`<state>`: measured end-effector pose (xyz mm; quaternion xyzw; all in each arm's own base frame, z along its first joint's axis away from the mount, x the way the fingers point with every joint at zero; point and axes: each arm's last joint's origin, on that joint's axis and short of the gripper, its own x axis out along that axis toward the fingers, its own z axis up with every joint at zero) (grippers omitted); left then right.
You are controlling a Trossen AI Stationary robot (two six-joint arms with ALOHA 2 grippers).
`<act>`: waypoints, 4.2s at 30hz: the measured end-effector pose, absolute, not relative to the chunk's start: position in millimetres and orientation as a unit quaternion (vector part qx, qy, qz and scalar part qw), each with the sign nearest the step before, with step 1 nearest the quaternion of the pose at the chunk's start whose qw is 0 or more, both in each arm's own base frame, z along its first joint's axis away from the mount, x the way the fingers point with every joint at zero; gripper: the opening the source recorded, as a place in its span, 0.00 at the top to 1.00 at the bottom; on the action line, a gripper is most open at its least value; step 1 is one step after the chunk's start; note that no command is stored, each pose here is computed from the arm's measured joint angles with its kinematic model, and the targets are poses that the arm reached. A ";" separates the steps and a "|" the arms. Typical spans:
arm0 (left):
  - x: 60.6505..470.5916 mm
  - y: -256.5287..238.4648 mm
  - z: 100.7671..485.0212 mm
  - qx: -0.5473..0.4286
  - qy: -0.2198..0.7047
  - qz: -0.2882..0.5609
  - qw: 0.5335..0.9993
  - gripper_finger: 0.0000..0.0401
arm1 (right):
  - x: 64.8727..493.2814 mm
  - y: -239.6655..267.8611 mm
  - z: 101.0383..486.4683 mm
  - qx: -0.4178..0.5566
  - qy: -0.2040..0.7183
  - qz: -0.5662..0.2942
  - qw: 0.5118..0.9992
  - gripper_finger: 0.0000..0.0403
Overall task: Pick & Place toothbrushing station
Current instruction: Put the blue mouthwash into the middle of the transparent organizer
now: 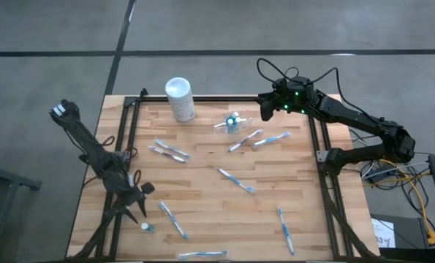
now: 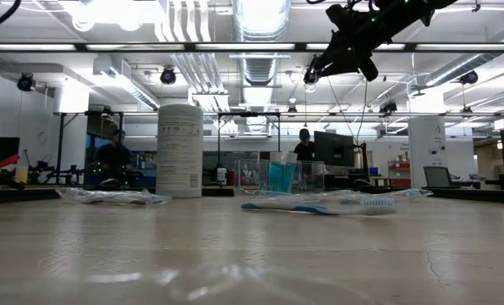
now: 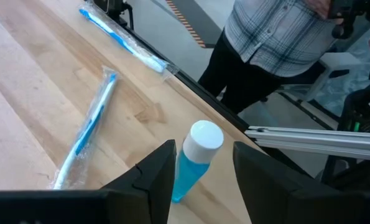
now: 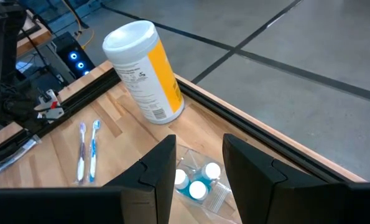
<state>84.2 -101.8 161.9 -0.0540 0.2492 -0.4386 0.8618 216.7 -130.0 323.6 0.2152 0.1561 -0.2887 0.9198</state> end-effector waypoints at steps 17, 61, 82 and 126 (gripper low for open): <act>93.4 -112.4 154.4 -0.038 0.257 -0.439 0.860 0.59 | 216.8 -130.0 323.6 0.215 0.156 -0.289 0.920 0.68; 104.3 -124.9 146.8 -0.067 0.265 -0.436 0.858 0.59 | 216.8 -130.0 323.6 0.215 0.156 -0.289 0.920 0.68; 104.4 -124.9 146.9 -0.067 0.265 -0.434 0.859 0.59 | 216.8 -130.0 323.6 0.215 0.156 -0.289 0.920 0.68; 104.3 -124.9 146.8 -0.108 0.285 -0.421 0.854 0.59 | 216.8 -130.0 323.6 0.215 0.156 -0.289 0.920 0.68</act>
